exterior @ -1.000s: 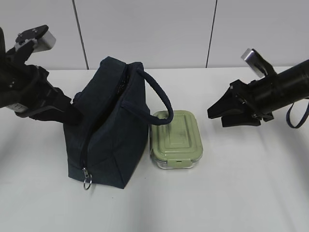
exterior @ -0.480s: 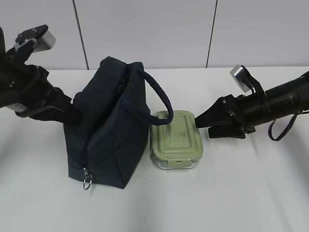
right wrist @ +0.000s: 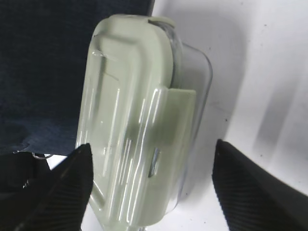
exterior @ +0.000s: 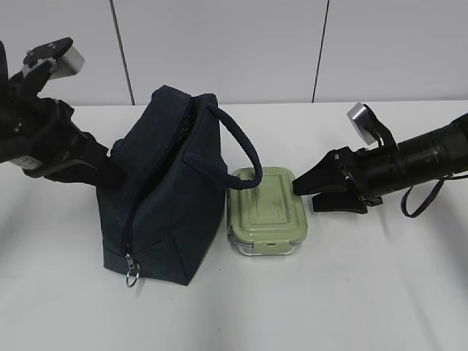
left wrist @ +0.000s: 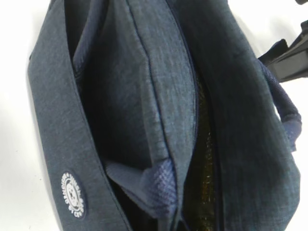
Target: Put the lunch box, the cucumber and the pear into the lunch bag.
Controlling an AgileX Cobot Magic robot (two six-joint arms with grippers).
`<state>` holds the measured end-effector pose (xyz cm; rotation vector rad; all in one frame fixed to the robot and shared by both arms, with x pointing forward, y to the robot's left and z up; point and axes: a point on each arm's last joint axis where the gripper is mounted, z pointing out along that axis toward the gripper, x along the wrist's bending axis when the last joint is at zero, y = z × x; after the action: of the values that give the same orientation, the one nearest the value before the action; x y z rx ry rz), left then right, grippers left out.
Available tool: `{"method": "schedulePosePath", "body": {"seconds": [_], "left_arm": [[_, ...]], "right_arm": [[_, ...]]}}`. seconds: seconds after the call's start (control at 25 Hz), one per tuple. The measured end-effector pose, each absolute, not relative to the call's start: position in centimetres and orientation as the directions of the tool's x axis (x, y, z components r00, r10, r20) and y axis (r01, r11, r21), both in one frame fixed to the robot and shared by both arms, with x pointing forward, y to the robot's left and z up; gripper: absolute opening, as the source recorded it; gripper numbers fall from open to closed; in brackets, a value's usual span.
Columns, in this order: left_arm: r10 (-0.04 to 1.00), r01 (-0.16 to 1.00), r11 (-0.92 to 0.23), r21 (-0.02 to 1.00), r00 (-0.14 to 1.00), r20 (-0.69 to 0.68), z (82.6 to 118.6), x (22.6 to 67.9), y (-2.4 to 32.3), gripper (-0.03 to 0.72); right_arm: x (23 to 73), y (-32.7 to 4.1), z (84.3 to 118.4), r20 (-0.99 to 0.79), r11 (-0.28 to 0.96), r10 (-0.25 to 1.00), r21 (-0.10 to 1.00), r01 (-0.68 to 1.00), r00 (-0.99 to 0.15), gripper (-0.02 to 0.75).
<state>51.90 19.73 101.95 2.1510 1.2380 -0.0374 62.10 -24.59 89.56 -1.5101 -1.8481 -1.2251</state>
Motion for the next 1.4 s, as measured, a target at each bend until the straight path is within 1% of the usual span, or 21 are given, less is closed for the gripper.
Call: {"method": "schedulePosePath", "body": {"seconds": [0.36,0.68,0.76,0.8,0.92,0.96,1.0,1.16,1.28,1.4], "left_arm": [[0.765,0.784,-0.344,0.517,0.554,-0.329,101.9,51.9,19.7,-0.015],[0.765,0.784,-0.344,0.517,0.554,-0.329,101.9,51.9,19.7,-0.015],[0.765,0.784,-0.344,0.517,0.554,-0.329,101.9,51.9,19.7,-0.015],[0.765,0.784,-0.344,0.517,0.554,-0.329,101.9,51.9,19.7,-0.015],[0.765,0.783,-0.345,0.517,0.554,-0.329,101.9,51.9,19.7,-0.015],[0.765,0.783,-0.345,0.517,0.554,-0.329,101.9,51.9,19.7,-0.015],[0.765,0.783,-0.346,0.517,0.554,-0.328,101.9,51.9,19.7,-0.015],[0.765,0.783,-0.347,0.517,0.555,-0.327,101.9,51.9,19.7,-0.015],[0.765,0.782,-0.349,0.516,0.556,-0.325,101.9,51.9,19.8,-0.015],[0.764,0.782,-0.351,0.515,0.557,-0.325,101.9,51.9,19.8,-0.015]], "right_arm": [[61.9,-23.1,88.2,0.811,0.025,0.520,0.300,0.954,-0.268,0.596],[61.9,-21.0,88.4,0.800,0.067,0.525,0.301,0.951,-0.290,0.587],[61.9,-20.8,88.3,0.796,0.071,0.532,0.296,0.953,-0.287,0.561],[61.8,-20.8,88.2,0.792,0.077,0.538,0.295,0.952,-0.289,0.532],[61.8,-20.7,88.3,0.801,0.073,0.534,0.276,0.958,-0.271,0.407],[61.8,-20.7,88.3,0.803,0.074,0.531,0.274,0.959,-0.271,0.375],[61.7,-20.7,88.3,0.805,0.075,0.530,0.270,0.960,-0.268,0.361],[61.8,-21.0,88.5,0.805,0.074,0.530,0.270,0.960,-0.267,0.350],[62.0,-22.7,89.4,0.789,0.064,0.552,0.284,0.957,-0.271,0.350],[62.1,-25.3,92.0,0.755,0.028,0.594,0.327,0.945,-0.278,0.349]]}}
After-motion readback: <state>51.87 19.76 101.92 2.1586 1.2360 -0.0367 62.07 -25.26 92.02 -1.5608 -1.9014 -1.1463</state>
